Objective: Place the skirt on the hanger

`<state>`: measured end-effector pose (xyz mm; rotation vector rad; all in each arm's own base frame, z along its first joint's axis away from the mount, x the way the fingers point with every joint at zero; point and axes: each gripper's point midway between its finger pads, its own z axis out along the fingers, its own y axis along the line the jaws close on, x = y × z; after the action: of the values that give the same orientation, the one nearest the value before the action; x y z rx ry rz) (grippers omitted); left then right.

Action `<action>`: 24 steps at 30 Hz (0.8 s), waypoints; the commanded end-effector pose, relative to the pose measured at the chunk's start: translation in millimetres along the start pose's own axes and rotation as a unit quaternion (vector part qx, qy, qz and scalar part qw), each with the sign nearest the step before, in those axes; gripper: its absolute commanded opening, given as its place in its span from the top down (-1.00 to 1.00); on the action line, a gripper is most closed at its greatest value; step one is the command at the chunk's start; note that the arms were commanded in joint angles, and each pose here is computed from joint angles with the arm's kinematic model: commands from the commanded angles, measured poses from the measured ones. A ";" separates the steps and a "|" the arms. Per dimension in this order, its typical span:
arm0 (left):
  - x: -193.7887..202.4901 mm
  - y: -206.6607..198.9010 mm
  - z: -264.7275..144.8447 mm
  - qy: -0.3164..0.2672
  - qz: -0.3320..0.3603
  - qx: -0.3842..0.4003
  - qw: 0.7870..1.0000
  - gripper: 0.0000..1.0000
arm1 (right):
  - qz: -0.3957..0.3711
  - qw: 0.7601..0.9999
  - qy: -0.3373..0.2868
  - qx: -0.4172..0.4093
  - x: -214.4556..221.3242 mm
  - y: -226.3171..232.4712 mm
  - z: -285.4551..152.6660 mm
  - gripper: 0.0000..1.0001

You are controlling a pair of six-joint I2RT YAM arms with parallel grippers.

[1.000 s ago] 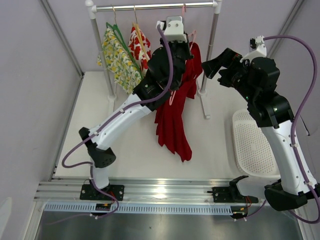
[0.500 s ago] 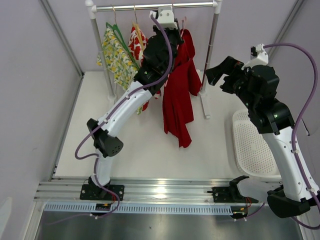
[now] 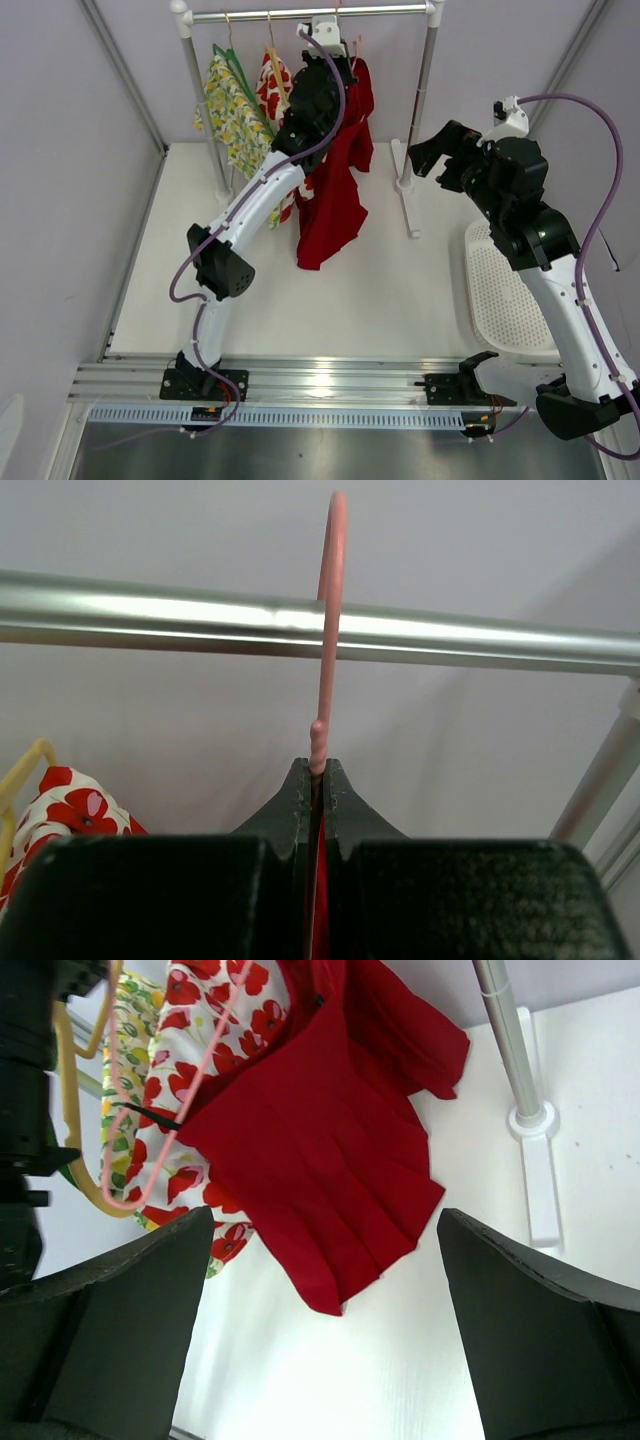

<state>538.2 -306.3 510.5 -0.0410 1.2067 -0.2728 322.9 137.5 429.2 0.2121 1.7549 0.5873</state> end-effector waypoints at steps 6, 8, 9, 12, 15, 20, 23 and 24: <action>-37.4 -0.2 0.5 -0.042 -0.066 0.009 0.997 1.00 | -0.001 0.999 -0.027 -0.019 -10.0 5.0 -2.6 -0.99; -35.2 0.6 -3.9 -0.034 -0.073 0.011 0.997 1.00 | -0.002 1.000 -0.024 -0.018 -7.2 4.0 -2.0 -0.99; -37.8 1.0 -5.3 -0.033 -0.080 0.010 0.996 1.00 | -0.003 1.000 -0.023 -0.017 -6.3 3.4 -1.8 -0.99; -43.9 2.0 -11.2 -0.022 -0.085 0.014 0.996 0.98 | -0.004 1.000 -0.024 -0.012 -5.3 0.5 -1.8 -0.99; -50.1 1.9 -16.2 -0.017 -0.082 0.021 0.996 0.54 | -0.007 1.000 -0.020 -0.009 -4.2 -1.9 -0.9 -0.99; -86.3 0.9 -35.1 -0.034 -0.078 0.041 0.996 -0.20 | -0.012 1.000 -0.020 -0.005 -4.5 -4.5 -2.3 -0.99; -101.3 0.9 -46.6 -0.031 -0.072 0.047 0.996 -0.33 | -0.015 1.000 -0.011 0.001 1.4 -9.7 1.2 -0.99; -119.0 2.1 -54.4 -0.037 -0.076 0.056 0.995 -0.36 | -0.014 1.000 -0.010 0.003 3.5 -11.1 1.9 -0.99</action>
<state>500.1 -296.9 528.3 -0.0450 1.2407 -0.4023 326.6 134.5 415.3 0.2145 1.7684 0.5728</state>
